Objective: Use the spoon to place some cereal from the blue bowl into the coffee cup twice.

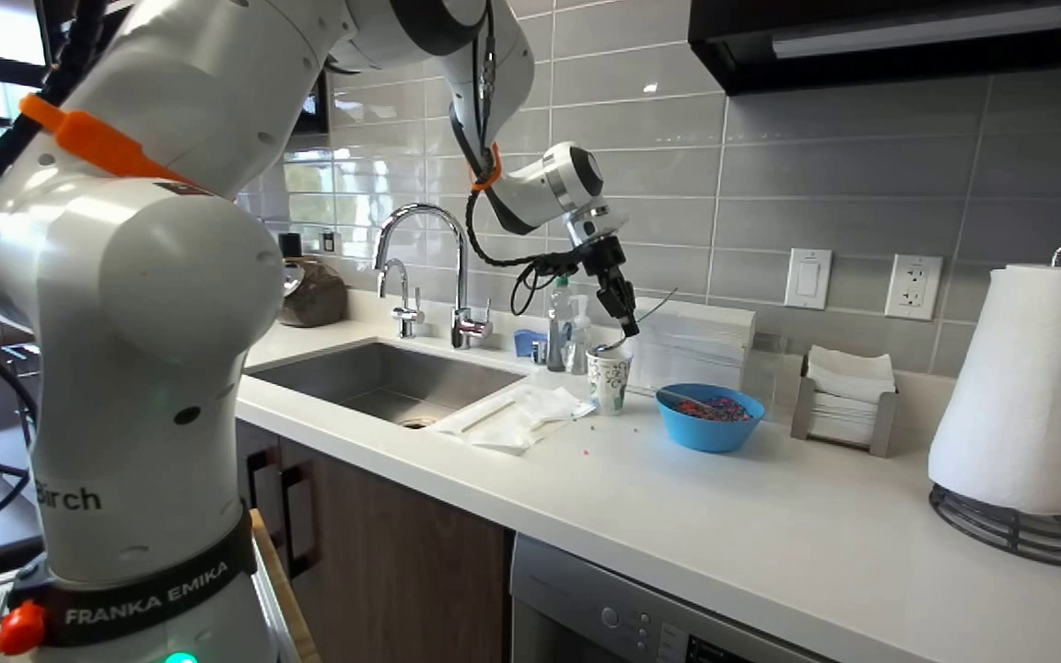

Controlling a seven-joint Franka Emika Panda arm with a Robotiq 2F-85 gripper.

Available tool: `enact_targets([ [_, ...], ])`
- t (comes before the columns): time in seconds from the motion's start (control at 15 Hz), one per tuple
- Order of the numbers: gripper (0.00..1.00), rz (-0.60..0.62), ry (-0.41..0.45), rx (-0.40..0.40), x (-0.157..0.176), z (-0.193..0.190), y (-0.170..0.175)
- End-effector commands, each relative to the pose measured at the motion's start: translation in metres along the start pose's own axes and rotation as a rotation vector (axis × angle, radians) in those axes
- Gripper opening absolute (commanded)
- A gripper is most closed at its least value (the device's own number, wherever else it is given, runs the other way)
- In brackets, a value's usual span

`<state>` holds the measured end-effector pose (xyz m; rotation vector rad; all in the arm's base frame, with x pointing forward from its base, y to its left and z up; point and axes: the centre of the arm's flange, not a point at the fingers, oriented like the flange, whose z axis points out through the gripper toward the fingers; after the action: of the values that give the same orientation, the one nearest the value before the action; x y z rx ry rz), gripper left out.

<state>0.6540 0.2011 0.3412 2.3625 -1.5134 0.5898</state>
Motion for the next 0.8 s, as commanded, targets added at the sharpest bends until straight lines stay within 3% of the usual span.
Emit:
enact_targets([
  [0.0, 0.02, 0.022, 0.043, -0.016, -0.004, 0.007, 0.001],
  [0.73, 0.02, 0.043, 0.193, 0.067, -0.011, -0.002, 0.000],
])
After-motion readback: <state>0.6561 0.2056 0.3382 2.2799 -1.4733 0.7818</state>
